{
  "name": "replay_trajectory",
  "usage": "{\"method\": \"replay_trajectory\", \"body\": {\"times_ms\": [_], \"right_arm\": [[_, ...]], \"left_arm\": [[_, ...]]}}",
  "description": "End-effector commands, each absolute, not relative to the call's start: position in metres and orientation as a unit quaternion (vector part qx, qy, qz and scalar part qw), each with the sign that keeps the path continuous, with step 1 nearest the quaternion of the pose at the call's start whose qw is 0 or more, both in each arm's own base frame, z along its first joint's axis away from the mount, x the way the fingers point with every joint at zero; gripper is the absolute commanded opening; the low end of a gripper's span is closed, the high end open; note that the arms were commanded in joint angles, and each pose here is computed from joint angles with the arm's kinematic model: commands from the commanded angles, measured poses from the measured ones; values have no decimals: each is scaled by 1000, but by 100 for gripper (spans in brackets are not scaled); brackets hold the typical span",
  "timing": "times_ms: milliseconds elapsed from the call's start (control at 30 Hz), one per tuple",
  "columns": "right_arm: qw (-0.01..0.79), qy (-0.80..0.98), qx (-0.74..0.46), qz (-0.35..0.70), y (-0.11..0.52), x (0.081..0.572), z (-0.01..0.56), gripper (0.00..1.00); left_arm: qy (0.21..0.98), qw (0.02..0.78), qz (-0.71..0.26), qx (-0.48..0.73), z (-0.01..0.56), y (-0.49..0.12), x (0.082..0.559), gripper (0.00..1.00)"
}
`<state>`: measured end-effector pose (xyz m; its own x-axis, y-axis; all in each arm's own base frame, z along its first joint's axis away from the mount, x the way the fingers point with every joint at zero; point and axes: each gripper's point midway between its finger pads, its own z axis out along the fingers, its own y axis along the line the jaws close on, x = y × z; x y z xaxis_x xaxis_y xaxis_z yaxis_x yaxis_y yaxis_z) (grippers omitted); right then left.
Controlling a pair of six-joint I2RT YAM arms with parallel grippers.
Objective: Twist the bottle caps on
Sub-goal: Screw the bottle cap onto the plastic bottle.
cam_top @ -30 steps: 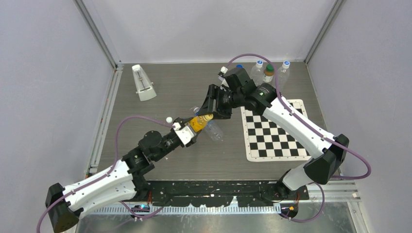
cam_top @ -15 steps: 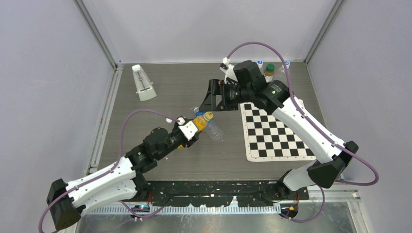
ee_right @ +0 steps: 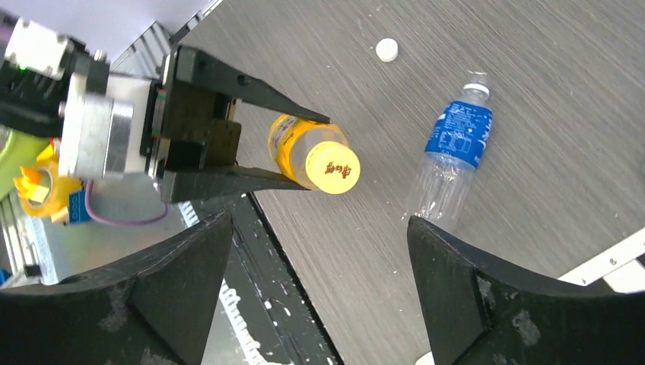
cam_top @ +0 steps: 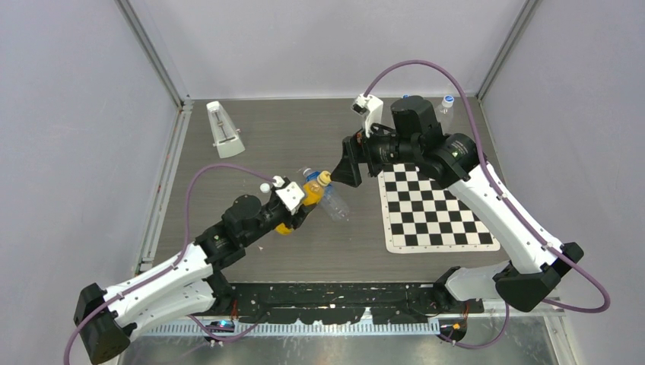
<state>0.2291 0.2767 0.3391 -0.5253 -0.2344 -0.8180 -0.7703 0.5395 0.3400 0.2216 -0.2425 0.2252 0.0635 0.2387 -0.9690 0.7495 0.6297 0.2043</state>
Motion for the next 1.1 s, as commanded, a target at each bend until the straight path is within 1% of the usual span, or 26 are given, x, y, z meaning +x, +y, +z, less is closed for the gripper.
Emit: {"method": "replay_trajectory", "body": {"times_ms": [0, 67, 133, 300, 633, 900, 1067], "right_arm": [[405, 706, -416, 407, 286, 219, 366, 86], [397, 677, -436, 440, 288, 216, 372, 83], [403, 652, -458, 450, 290, 212, 376, 83], [432, 596, -515, 439, 286, 203, 378, 84], [423, 549, -578, 431, 285, 193, 358, 80], [411, 549, -587, 430, 288, 193, 350, 68], [397, 551, -592, 434, 291, 191, 343, 63]], "left_arm": [[606, 654, -275, 360, 268, -250, 214, 0], [591, 654, -293, 369, 272, -254, 208, 0], [579, 651, -308, 383, 273, -257, 201, 0], [560, 643, -331, 404, 277, -263, 190, 0], [551, 630, -357, 415, 281, -269, 180, 0], [555, 625, -361, 414, 280, -270, 179, 0], [555, 624, -363, 415, 281, -271, 179, 0]]}}
